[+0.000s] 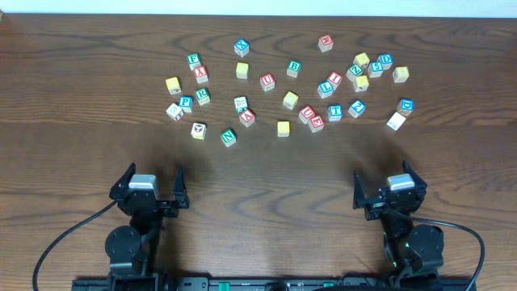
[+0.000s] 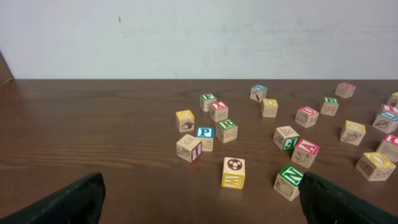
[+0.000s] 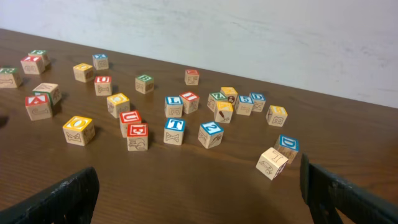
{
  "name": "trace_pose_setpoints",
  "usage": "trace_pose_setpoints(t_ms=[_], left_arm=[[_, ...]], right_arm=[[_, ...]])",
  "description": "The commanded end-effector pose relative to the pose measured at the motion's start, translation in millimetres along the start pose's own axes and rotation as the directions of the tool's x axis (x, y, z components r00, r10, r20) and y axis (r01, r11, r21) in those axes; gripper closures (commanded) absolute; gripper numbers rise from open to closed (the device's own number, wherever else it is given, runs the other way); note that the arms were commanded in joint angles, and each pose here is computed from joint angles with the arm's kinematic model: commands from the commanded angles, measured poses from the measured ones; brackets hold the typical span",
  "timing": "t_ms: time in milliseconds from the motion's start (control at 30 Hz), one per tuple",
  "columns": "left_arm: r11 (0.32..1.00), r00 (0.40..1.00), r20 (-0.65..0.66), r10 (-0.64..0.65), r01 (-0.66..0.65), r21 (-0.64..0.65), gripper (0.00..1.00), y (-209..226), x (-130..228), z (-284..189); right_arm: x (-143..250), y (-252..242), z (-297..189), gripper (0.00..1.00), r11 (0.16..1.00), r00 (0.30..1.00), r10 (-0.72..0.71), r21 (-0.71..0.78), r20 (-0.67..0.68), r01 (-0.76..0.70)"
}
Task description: Spell out ROBOT
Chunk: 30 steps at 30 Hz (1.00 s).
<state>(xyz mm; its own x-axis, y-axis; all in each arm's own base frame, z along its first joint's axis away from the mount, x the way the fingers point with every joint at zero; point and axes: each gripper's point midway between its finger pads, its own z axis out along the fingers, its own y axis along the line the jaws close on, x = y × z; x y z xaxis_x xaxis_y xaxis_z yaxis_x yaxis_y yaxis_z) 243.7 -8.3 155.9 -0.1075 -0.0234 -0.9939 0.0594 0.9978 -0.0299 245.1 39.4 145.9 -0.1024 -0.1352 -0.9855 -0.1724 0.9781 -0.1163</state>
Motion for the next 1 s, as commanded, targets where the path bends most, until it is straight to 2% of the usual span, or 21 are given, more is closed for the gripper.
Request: trace_pose_setpoints(t_ms=[0,233,500,600,700,900,967], left_arm=[[1.0,1.0,0.012,-0.014,0.014,-0.011,0.02,2,-16,-5],[1.0,0.998,-0.058,-0.022,0.021,-0.013,0.02,1,-47,-5],[0.999,0.969,-0.243,-0.052,0.049,-0.021,0.02,2,-91,23],[0.998,0.944,-0.325,-0.061,0.056,-0.027,0.02,3,-106,35],[0.997,0.894,-0.441,-0.08,0.073,-0.033,0.02,3,-123,52],[0.984,0.798,-0.595,-0.096,0.166,0.064,0.02,-20,-135,69],[0.982,0.785,-0.612,-0.098,0.175,0.067,0.02,-20,-135,76]], right_arm=[[2,-2,0,0.01,1.0,1.0,-0.01,0.01,-0.007,0.01],[2,-2,0,0.01,1.0,1.0,-0.01,0.01,-0.007,0.01],[2,-2,0,0.01,1.0,1.0,-0.01,0.01,-0.007,0.01],[2,-2,0,0.01,1.0,1.0,-0.01,0.01,-0.007,0.01],[2,-2,0,0.01,1.0,1.0,-0.01,0.01,-0.007,0.01],[2,-2,0,0.01,1.0,1.0,-0.01,0.01,-0.007,0.01],[2,-2,0,0.01,1.0,1.0,-0.01,0.01,-0.007,0.01]])
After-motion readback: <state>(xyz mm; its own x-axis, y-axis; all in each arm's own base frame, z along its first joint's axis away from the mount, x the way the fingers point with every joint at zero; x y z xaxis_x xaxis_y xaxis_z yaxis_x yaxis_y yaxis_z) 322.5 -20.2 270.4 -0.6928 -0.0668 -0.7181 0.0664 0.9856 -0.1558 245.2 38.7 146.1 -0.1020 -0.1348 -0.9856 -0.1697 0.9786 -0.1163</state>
